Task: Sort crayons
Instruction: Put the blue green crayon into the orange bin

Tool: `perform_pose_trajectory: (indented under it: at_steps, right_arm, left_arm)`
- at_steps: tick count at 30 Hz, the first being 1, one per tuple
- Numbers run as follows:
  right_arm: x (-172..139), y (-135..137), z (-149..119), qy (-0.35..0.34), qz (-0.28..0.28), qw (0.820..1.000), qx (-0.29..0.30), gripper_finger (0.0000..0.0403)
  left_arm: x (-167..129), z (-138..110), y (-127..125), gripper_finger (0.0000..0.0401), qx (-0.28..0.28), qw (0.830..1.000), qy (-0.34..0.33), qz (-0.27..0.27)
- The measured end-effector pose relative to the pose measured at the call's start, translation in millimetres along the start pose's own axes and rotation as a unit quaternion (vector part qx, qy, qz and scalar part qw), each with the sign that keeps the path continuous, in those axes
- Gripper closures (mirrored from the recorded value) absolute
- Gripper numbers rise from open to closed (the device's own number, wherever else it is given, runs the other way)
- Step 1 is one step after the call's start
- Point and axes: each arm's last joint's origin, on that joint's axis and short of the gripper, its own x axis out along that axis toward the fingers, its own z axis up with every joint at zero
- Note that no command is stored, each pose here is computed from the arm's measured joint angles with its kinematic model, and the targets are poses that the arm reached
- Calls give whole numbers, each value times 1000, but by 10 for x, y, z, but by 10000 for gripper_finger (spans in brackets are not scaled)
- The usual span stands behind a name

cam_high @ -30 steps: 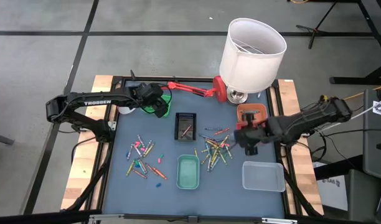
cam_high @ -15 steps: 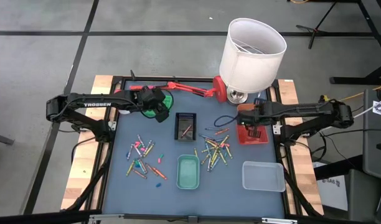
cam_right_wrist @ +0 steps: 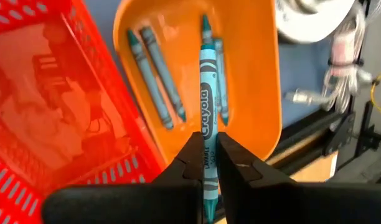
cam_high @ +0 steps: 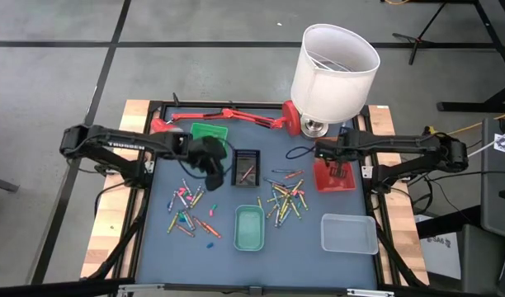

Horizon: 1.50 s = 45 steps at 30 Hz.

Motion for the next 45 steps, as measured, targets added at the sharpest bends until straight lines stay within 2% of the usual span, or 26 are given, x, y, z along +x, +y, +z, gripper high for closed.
perform_pose_trajectory:
  at_steps: [3, 10, 21, 25, 37, 40, 45]
  right_arm:
    - [1, -5, 49, -24, -1, 1000, -2, 384]
    - [-3, -2, 94, -46, 0, 999, -6, 384]
    - [-3, -1, 92, -45, 0, 999, -6, 384]
    - [-3, -1, 91, -44, 0, 999, -7, 384]
    - [-3, -1, 91, -44, 0, 999, -7, 381]
    - [-3, -1, 91, -44, 0, 999, -7, 358]
    - [-3, -1, 91, -44, 0, 999, -7, 297]
  left_arm:
    - [1, -97, -196, 280, 29, 999, 22, -39]
    - [-37, -350, -623, 280, 107, 989, 47, -87]
    - [-24, -777, -1080, 280, 186, 976, 71, -92]
    - [61, -947, -1155, 280, 210, 968, 100, -89]
    - [412, -1239, -1277, 280, 250, 952, 166, -56]
    - [500, -1293, -1280, 280, 255, 949, 181, -45]
    - [611, -1350, -1270, 280, 259, 945, 198, -30]
